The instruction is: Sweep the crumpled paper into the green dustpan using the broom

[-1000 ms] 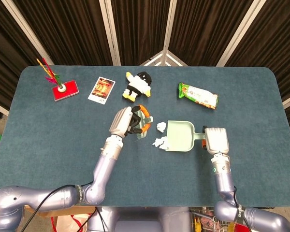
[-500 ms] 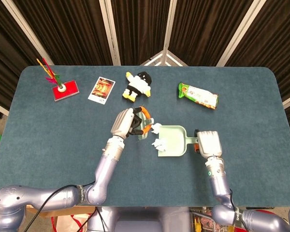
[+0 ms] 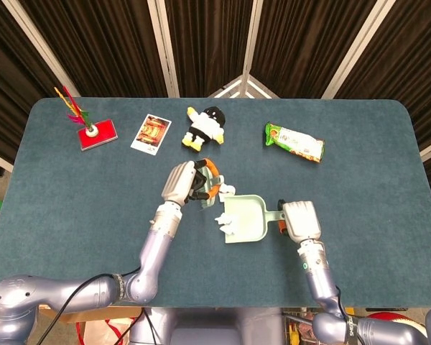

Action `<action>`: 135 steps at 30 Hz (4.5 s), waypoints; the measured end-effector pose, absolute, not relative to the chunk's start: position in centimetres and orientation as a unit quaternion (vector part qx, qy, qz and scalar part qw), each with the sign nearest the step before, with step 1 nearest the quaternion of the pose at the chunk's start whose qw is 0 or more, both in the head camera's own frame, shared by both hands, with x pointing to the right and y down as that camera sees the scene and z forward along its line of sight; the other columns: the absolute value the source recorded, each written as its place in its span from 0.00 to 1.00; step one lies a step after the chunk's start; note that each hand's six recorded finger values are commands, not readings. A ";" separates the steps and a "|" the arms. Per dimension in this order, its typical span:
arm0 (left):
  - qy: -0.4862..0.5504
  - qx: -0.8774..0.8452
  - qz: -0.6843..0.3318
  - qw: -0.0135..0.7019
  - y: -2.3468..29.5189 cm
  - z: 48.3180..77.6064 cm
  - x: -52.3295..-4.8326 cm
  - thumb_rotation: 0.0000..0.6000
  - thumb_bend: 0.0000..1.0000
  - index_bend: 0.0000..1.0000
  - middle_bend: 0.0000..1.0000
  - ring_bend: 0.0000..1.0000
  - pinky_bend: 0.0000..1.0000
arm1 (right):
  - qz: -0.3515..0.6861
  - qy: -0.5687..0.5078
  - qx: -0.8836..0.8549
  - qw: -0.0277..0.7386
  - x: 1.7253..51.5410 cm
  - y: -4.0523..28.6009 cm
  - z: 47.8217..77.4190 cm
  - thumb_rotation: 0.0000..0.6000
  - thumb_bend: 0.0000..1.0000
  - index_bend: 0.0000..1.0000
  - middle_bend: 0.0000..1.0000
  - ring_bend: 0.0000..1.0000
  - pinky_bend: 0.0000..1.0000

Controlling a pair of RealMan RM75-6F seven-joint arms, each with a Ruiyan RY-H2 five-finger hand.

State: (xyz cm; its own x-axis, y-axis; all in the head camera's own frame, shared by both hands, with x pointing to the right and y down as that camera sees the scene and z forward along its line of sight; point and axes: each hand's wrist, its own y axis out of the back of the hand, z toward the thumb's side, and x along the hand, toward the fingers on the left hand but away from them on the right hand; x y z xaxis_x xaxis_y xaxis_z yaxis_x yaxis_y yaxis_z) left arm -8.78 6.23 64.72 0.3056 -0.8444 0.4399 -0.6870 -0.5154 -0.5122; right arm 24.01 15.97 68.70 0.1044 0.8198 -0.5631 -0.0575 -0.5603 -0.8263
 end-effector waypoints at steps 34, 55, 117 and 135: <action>0.470 -0.805 -0.346 0.106 6.3 65.5 -7.1 1.00 0.59 0.76 1.00 0.91 0.92 | 0.639 -0.309 -0.597 0.374 26.5 12.6 69.1 1.00 0.50 0.58 0.81 0.81 0.72; 0.445 -0.825 -0.345 0.049 9.4 64.8 -4.8 1.00 0.59 0.76 1.00 0.91 0.92 | 0.642 -0.307 -0.595 0.373 27.0 13.1 68.8 1.00 0.50 0.58 0.81 0.81 0.72; 0.519 -0.814 -0.255 0.059 8.1 61.7 -0.7 1.00 0.52 0.76 1.00 0.89 0.92 | 0.651 -0.308 -0.587 0.370 28.2 13.3 68.4 1.00 0.50 0.58 0.81 0.81 0.72; 0.482 -0.800 -0.330 0.139 7.2 64.2 -3.4 1.00 0.52 0.76 1.00 0.89 0.92 | 0.645 -0.305 -0.596 0.370 27.1 12.9 69.5 1.00 0.50 0.58 0.81 0.81 0.72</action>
State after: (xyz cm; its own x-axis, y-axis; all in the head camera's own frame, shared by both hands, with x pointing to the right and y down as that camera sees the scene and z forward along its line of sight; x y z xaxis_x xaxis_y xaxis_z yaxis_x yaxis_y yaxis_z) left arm -3.39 7.22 64.18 0.3172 -0.8630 0.3932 -0.6793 -0.4961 -0.5407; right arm 27.08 12.87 69.49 -0.0171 0.8396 -0.5429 -0.1142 -0.5411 -0.8332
